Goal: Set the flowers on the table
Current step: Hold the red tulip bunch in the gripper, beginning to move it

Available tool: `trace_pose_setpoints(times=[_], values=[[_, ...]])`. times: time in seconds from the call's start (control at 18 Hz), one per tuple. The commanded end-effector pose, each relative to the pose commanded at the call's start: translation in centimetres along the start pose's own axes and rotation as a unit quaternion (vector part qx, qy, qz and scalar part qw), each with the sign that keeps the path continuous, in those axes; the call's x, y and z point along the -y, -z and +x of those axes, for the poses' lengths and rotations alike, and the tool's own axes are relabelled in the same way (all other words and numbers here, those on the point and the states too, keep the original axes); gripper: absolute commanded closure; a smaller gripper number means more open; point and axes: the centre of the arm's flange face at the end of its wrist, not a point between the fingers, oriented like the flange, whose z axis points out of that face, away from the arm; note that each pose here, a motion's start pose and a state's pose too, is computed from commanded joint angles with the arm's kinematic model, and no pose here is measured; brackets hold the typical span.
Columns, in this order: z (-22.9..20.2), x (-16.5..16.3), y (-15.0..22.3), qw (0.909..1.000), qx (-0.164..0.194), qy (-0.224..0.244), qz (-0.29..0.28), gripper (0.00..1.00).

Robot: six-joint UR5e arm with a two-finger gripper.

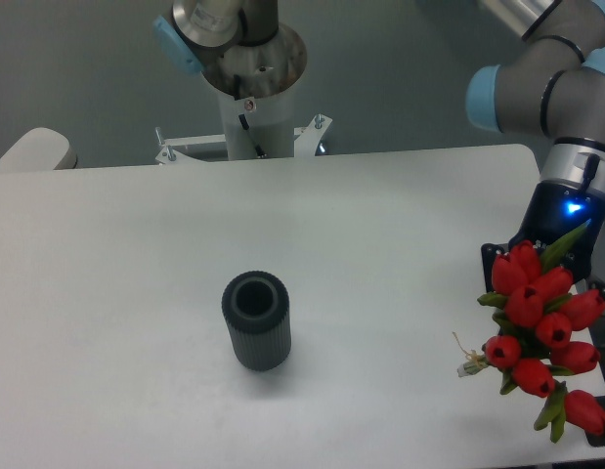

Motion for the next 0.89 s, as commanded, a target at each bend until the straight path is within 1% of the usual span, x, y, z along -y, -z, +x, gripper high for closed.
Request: trace_pose_setpoints(times=[0.17,0.67,0.78,0.89], values=[[0.3,0.1,-0.2,0.9999,0.004,-0.001,-0.010,0.64],[0.3,0.4,1.0,0.9998,0.013,-0.006,-0.011,0.66],[0.5,0.5,1.5,0.9990,0.028,-0.015,-0.033,0.66],[0.6,-0.1,1.4,0.9947,0.050,-0.036,-0.082,0.66]])
